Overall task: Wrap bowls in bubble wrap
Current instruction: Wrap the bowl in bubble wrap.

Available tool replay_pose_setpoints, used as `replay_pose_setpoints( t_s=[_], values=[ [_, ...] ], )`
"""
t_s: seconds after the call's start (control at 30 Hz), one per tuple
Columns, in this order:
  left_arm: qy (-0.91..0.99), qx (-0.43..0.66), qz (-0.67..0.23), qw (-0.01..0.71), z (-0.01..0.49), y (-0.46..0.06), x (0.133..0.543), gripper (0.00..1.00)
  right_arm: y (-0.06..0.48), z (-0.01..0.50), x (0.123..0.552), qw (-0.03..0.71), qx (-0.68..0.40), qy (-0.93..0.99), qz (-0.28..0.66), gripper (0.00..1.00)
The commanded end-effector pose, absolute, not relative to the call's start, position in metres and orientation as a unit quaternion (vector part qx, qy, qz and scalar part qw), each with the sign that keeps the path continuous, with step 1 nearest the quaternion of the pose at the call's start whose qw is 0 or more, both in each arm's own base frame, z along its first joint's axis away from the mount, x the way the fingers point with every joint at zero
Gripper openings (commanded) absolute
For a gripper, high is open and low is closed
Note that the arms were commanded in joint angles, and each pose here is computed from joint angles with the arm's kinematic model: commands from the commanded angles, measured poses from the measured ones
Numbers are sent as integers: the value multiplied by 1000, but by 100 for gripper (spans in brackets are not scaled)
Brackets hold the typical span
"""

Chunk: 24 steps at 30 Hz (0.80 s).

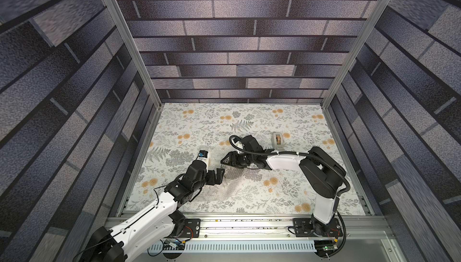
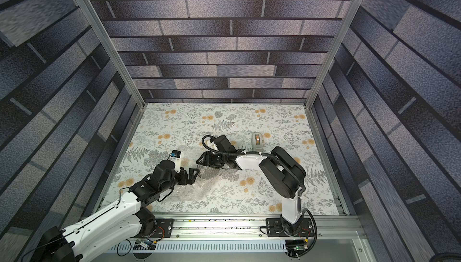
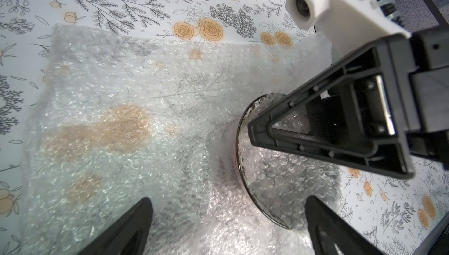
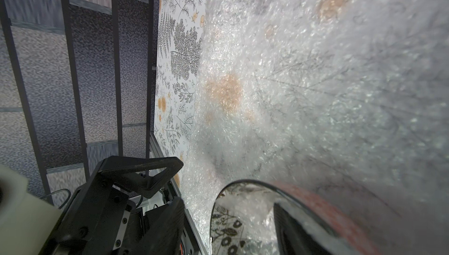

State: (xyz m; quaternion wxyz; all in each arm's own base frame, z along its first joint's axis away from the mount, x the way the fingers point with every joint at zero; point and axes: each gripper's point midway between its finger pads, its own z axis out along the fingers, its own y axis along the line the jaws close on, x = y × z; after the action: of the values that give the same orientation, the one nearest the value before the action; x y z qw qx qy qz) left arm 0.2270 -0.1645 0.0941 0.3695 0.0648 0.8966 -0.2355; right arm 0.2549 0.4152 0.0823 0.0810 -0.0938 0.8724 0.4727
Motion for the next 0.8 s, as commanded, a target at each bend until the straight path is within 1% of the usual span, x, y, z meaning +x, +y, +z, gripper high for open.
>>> replay_pose_setpoints(
  t_s=[0.0, 0.23, 0.47, 0.77],
  values=[
    [900, 60, -229, 367, 85, -166, 229, 100, 423, 87, 256, 81, -93, 865, 487, 61],
    [907, 54, -209, 362, 71, -172, 243, 100, 425, 95, 256, 80, -88, 858, 499, 61],
    [908, 35, -184, 376, 70, -170, 259, 100, 425, 99, 254, 79, -90, 857, 502, 61],
    [913, 31, -166, 372, 65, -174, 272, 100, 425, 98, 254, 76, -86, 854, 507, 61]
  ],
)
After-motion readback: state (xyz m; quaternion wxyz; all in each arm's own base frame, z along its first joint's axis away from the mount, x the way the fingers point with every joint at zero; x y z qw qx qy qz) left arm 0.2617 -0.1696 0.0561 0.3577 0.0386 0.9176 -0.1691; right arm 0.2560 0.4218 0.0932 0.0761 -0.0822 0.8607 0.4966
